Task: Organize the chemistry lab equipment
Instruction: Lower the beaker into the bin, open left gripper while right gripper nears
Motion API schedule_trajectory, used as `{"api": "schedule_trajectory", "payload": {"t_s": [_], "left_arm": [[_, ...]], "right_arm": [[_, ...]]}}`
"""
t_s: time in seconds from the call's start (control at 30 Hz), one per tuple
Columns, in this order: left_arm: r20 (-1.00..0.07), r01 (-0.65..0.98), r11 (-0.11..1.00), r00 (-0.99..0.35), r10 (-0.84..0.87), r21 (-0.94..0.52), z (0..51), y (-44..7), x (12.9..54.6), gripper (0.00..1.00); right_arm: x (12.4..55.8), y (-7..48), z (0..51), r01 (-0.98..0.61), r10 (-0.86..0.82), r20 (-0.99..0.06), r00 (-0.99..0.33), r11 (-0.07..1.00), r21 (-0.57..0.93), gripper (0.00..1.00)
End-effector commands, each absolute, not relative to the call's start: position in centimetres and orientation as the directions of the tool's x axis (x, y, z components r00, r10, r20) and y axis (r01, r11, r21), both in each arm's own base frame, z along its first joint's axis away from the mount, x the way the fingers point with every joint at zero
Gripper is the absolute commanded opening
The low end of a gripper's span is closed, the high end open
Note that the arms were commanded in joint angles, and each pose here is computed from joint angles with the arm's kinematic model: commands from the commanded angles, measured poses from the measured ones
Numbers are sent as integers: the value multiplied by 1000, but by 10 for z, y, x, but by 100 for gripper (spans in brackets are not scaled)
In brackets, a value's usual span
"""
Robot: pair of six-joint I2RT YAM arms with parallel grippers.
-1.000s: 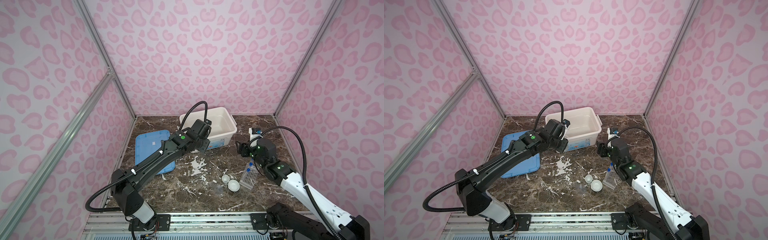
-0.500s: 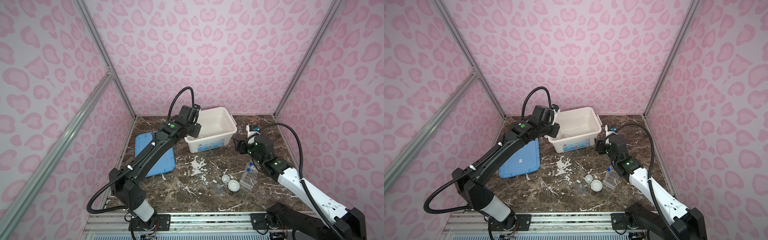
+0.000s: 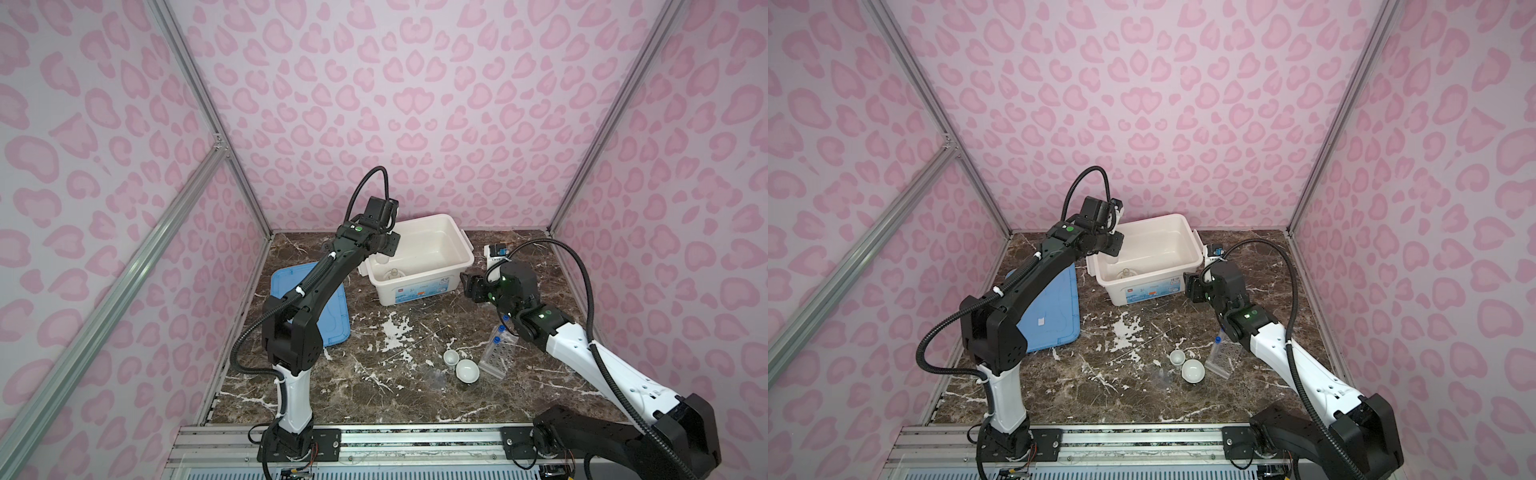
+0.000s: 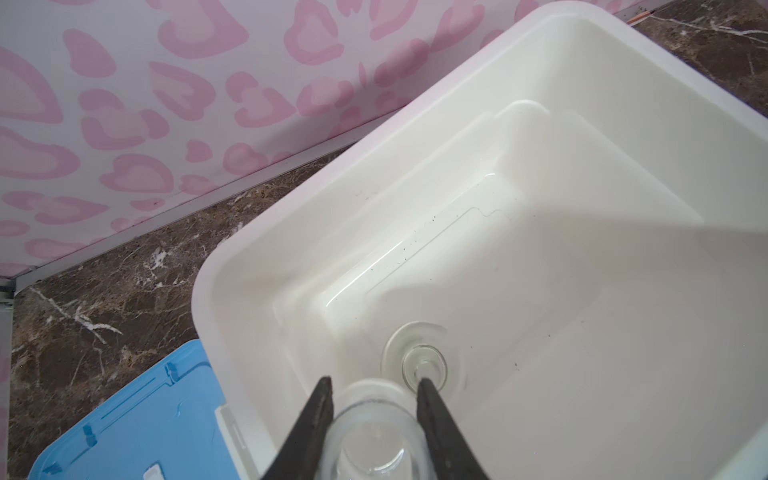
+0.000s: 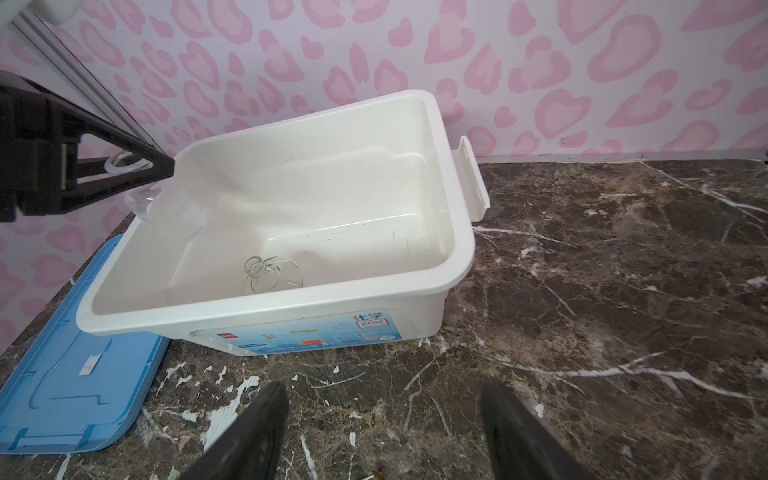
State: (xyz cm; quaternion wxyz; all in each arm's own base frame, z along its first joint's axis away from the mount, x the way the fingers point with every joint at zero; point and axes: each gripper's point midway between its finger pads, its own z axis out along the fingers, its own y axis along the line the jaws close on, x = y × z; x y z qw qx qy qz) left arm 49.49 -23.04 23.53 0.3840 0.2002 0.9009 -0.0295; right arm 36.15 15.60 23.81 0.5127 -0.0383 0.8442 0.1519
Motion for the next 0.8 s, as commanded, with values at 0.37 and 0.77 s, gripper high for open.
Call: {"api": "schedule_trajectory", "payload": {"t_s": [0.37, 0.77], "left_arm": [[-787, 395, 915, -539, 300, 78, 214, -246, 558, 25], [-754, 389, 921, -595, 280, 35, 170, -248, 561, 23]], "right_arm": [[384, 173, 237, -247, 91, -875, -476, 941, 232, 74], [393, 178, 231, -248, 82, -865, -494, 941, 231, 74]]}}
